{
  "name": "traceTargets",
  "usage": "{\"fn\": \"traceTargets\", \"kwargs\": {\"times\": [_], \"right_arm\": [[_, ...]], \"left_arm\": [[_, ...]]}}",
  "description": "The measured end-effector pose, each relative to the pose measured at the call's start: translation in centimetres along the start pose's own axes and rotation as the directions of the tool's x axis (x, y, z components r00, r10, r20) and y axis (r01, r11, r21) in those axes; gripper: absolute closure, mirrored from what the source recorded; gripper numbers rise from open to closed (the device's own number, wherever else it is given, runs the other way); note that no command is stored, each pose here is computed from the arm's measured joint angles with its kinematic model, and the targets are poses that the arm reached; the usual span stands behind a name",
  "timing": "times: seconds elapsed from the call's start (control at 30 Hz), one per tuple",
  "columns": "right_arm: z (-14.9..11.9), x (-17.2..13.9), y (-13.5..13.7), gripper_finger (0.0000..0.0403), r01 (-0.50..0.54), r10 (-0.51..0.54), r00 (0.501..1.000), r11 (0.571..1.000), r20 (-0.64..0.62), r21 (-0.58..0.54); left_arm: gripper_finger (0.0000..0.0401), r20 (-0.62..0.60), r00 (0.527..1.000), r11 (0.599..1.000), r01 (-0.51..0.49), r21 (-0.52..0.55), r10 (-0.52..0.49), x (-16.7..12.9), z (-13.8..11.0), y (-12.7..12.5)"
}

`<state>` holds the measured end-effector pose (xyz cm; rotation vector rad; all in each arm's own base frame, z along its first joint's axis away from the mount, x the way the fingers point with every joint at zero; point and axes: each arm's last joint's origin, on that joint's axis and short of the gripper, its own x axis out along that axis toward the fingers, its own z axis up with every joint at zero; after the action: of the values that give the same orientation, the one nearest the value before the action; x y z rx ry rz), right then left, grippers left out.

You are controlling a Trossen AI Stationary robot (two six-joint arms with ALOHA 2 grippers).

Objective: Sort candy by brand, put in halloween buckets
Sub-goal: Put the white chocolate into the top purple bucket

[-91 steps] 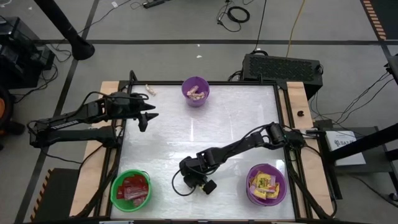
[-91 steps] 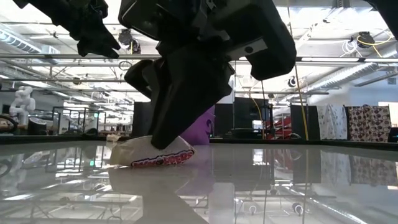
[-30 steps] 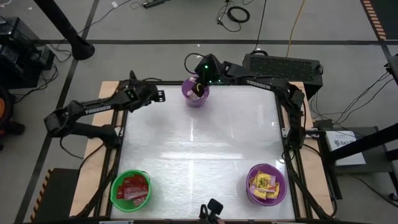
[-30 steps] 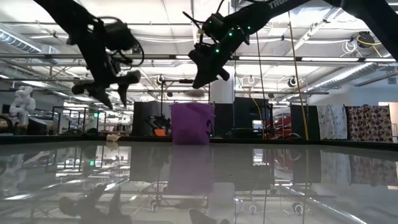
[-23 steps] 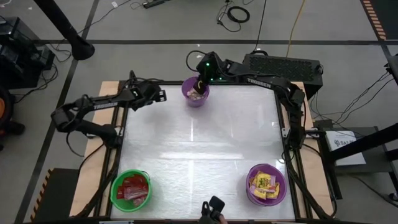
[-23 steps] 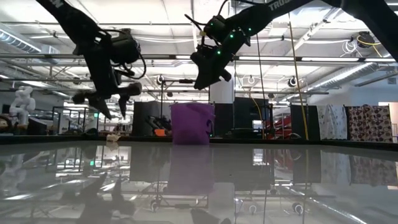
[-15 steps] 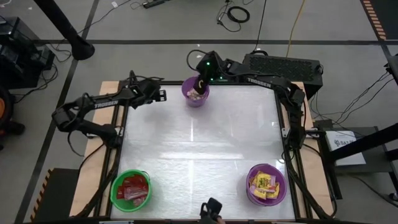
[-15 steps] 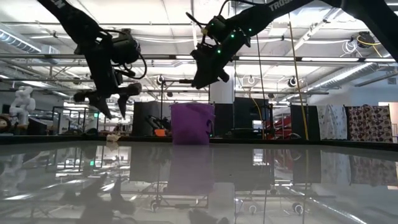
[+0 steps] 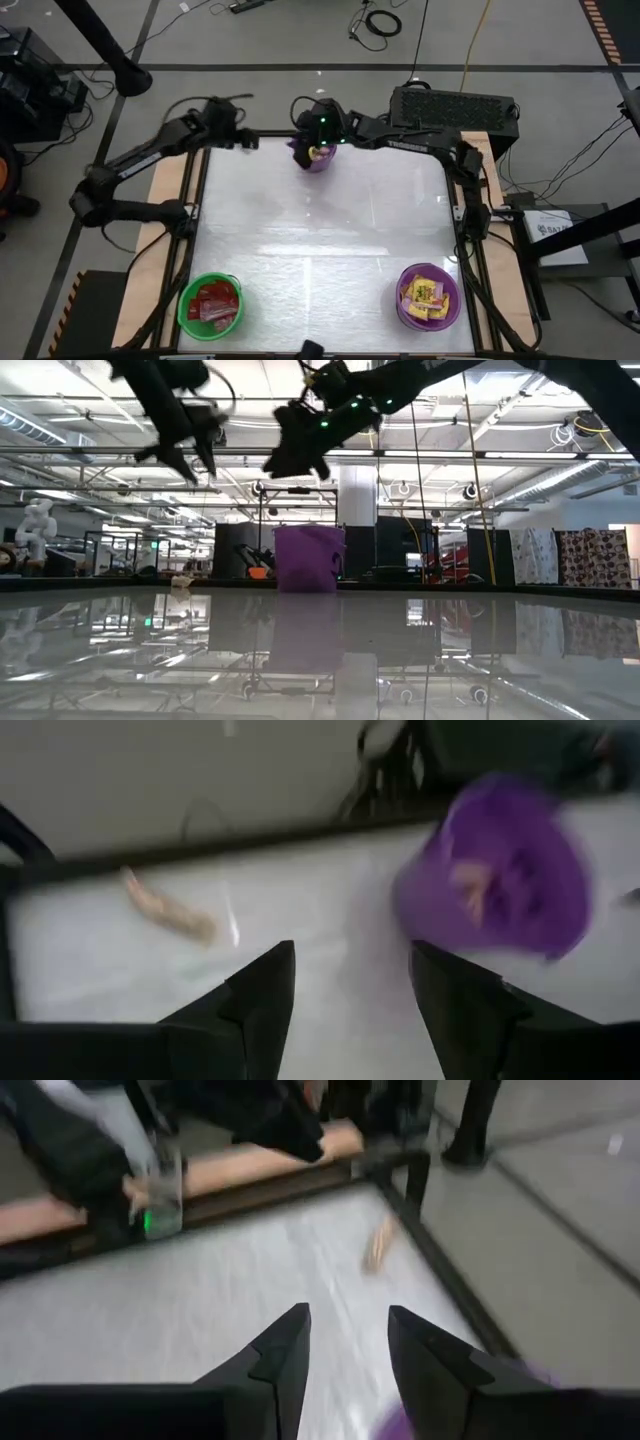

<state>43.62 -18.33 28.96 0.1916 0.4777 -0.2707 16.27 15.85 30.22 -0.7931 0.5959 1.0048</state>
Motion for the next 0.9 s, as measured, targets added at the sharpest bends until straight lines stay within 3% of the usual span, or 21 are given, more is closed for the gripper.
{"fn": "traceTargets", "kwargs": {"times": [0.2, 0.33, 0.47, 0.7, 0.8, 0.9], "right_arm": [[2.0, 3.7, -0.1, 0.0273, -0.024, 0.026, 0.996, 0.999, 0.084, -0.025], [2.5, 8.0, -0.7, 0.0273, -0.027, 0.028, 0.997, 0.999, 0.067, -0.021], [-0.3, 11.4, -1.4, 0.0273, -0.076, 0.073, 0.986, 0.997, 0.148, 0.016], [-1.6, 13.0, -0.6, 0.0273, -0.098, 0.095, 0.984, 0.995, 0.152, 0.012], [-1.1, 12.2, -0.1, 0.0273, -0.107, 0.105, 0.988, 0.994, 0.118, 0.011], [1.2, 9.2, 0.0, 0.0273, -0.095, 0.093, 0.994, 0.995, 0.063, 0.028]], "left_arm": [[0.0198, 0.235, 0.972, 1.0, -0.014, -0.012, 0.017, -5.7, 0.7, 0.5], [0.0198, 0.246, 0.969, 1.0, -0.021, -0.019, 0.025, -7.5, -0.1, 1.3], [0.0198, 0.192, 0.979, 0.998, -0.06, -0.024, 0.063, -8.2, -1.2, 2.0], [0.0198, 0.119, 0.98, 0.987, -0.161, 0.018, 0.157, -7.3, -1.6, 2.3], [0.0198, 0.061, 0.969, 0.969, -0.242, 0.052, 0.239, -4.8, -0.8, 2.4], [0.0198, -0.039, 0.949, 0.949, -0.31, 0.066, 0.312, -0.8, 0.6, 3.0]]}}
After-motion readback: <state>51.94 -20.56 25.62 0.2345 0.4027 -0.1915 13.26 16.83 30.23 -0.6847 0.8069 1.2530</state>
